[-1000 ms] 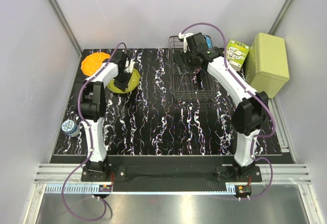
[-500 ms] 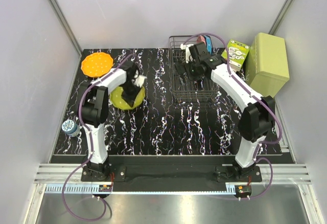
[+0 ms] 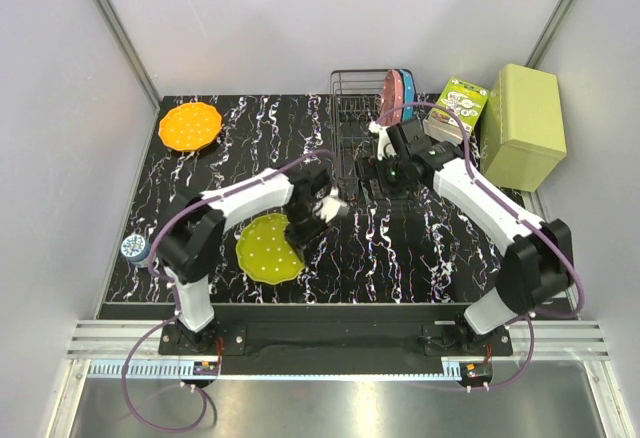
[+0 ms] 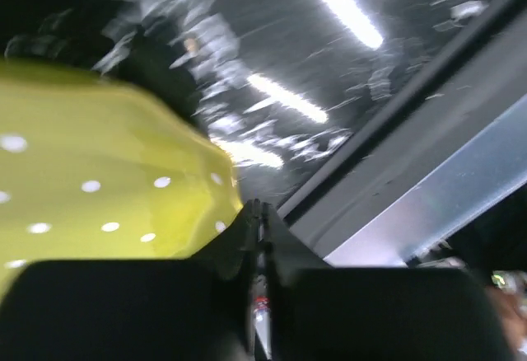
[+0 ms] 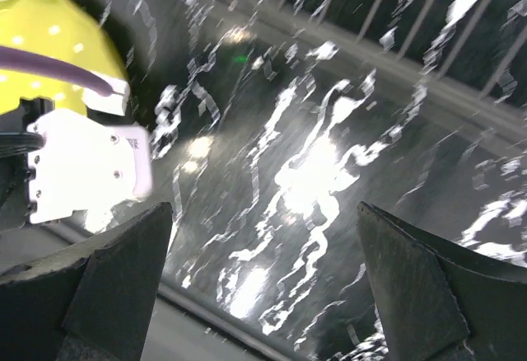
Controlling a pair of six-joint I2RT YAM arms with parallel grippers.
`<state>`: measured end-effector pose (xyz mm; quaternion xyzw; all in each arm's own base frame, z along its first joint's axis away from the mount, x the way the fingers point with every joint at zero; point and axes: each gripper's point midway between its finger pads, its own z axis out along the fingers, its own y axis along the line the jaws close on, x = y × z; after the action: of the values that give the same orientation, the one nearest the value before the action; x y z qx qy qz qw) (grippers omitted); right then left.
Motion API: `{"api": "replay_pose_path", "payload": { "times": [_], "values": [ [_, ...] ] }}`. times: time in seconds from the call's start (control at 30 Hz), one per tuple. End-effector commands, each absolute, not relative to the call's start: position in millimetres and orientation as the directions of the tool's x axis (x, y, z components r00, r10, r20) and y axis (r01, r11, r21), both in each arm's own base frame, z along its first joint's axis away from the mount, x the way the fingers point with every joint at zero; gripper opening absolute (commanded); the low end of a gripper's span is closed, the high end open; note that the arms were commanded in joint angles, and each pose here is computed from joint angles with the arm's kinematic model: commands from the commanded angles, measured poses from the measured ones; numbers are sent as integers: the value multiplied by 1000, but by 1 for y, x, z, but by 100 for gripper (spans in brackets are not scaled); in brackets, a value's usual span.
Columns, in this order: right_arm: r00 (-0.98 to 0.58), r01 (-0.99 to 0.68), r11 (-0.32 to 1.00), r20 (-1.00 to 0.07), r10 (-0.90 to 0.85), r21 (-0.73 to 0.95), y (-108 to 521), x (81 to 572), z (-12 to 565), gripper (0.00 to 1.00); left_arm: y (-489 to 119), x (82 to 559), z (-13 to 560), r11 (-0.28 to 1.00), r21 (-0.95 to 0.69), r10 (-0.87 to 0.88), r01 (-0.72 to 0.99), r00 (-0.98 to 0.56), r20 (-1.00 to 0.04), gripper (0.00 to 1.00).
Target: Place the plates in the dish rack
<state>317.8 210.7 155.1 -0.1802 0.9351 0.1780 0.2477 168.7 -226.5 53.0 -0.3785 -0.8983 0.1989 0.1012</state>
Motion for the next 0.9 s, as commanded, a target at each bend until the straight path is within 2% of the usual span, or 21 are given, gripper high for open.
{"api": "replay_pose_path", "payload": {
  "times": [0.0, 0.03, 0.07, 0.1, 0.13, 0.17, 0.2, 0.23, 0.33, 0.4, 0.47, 0.57, 0.7, 0.8, 0.87],
  "values": [
    [-830, -437, 793, -530, -173, 424, 226, 276, 185, 100, -235, 230, 120, 695, -336, 584, 636, -771, -253, 39],
    [-849, -423, 781, -503, -163, 460, 227, 265, 176, 100, -226, 237, 126, 722, -331, 541, 607, -794, -276, 43],
    [-862, -396, 761, -493, -115, 514, 230, 256, 183, 100, -215, 244, 143, 748, -323, 486, 580, -809, -330, 51],
    [-878, -401, 700, -466, -109, 591, 240, 242, 188, 100, -188, 259, 141, 830, -331, 344, 449, -879, -332, 54],
    [-877, -411, 661, -470, -98, 628, 245, 237, 182, 98, -173, 265, 145, 860, -342, 257, 378, -901, -351, 55],
    [-873, -423, 628, -479, -90, 653, 249, 233, 188, 88, -155, 268, 159, 883, -358, 148, 303, -904, -400, 57],
    [-877, -424, 605, -472, -89, 674, 253, 230, 188, 87, -122, 274, 147, 922, -373, -46, 101, -929, -366, 66],
    [-878, -419, 600, -471, -79, 681, 255, 234, 182, 87, -107, 274, 143, 929, -369, -126, 18, -924, -362, 69],
    [-890, -380, 564, -456, -7, 733, 266, 243, 172, 87, -87, 264, 122, 909, -401, -253, -114, -914, -316, 69],
    [-926, -280, 547, -372, 63, 789, 272, 243, 153, 86, -80, 260, 103, 880, -423, -341, -216, -907, -246, 68],
    [-926, -213, 564, -349, 143, 797, 276, 260, 134, 85, -75, 262, 86, 853, -434, -410, -289, -886, -215, 68],
    [-937, -146, 572, -298, 181, 807, 277, 264, 102, 84, -77, 263, 67, 833, -438, -444, -338, -881, -165, 66],
    [-922, -145, 589, -325, 212, 795, 271, 263, 85, 84, -71, 261, 51, 812, -426, -492, -399, -860, -133, 64],
    [-930, -137, 577, -305, 205, 805, 275, 261, 80, 84, -76, 257, 42, 805, -448, -483, -389, -868, -115, 60],
    [-940, -97, 576, -265, 215, 812, 280, 261, 66, 84, -88, 258, 38, 775, -510, -477, -373, -875, -85, 52]
  ]
}}
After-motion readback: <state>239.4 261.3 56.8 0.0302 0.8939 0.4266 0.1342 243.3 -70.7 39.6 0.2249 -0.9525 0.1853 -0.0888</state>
